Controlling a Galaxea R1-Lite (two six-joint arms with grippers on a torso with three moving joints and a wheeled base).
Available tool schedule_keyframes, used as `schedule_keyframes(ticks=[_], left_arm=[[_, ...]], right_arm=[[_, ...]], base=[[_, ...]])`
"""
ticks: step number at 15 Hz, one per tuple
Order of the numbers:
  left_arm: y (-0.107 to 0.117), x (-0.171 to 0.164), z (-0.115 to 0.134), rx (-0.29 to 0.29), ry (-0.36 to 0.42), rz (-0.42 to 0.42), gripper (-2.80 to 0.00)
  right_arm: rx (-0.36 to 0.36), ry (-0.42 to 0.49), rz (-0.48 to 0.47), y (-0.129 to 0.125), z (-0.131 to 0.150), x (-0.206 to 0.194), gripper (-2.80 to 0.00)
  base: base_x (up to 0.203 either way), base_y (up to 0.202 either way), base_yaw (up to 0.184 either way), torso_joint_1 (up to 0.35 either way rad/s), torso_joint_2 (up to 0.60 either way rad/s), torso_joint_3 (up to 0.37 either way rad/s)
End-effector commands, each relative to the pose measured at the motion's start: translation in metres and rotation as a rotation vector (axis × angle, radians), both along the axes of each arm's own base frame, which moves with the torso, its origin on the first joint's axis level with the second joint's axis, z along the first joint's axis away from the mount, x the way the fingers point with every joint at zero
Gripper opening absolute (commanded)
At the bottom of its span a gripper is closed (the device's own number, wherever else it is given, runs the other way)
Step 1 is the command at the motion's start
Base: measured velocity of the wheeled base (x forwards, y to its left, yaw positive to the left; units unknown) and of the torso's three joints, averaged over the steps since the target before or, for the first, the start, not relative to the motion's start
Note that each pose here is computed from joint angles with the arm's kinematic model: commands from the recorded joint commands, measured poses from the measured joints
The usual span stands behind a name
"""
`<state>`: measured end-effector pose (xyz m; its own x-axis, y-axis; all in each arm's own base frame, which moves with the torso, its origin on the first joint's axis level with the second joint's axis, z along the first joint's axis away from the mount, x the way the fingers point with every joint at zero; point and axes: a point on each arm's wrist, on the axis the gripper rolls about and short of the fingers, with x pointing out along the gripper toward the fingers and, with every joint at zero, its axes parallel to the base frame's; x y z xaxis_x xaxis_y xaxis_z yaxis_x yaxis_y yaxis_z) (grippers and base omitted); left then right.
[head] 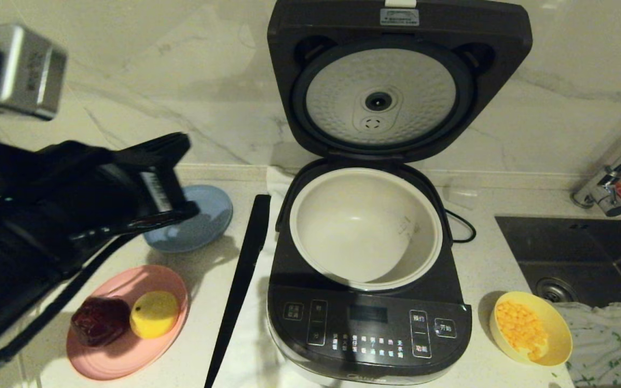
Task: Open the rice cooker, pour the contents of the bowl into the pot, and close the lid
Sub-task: Turn on the tap
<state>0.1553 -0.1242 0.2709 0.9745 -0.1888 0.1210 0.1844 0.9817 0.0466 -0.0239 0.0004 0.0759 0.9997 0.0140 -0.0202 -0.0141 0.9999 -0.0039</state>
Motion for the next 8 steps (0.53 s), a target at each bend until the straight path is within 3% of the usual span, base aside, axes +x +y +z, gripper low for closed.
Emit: schedule_keyframes(ticks=[1, 5, 8], left_arm=[[0.067, -0.034, -0.003, -0.05, -0.066, 0.221, -2.8], [0.124, -0.092, -0.032, -0.047, -0.086, 0.59, -2.8], [0.136, -0.138, -0.059, -0.058, -0.124, 0.72, -2.8]], right_arm=[[0.0, 0.0, 0.001, 0.0, 0.0, 0.0, -2.8], [0.0, 0.001, 0.001, 0.0, 0.0, 0.0, -2.8], [0.0, 0.0, 0.001, 0.0, 0.0, 0.0, -2.8]], base=[[0.0, 0.0, 0.0, 0.0, 0.0, 0.0], [0.0, 0.0, 0.0, 0.0, 0.0, 0.0], [0.0, 0.0, 0.0, 0.0, 0.0, 0.0]])
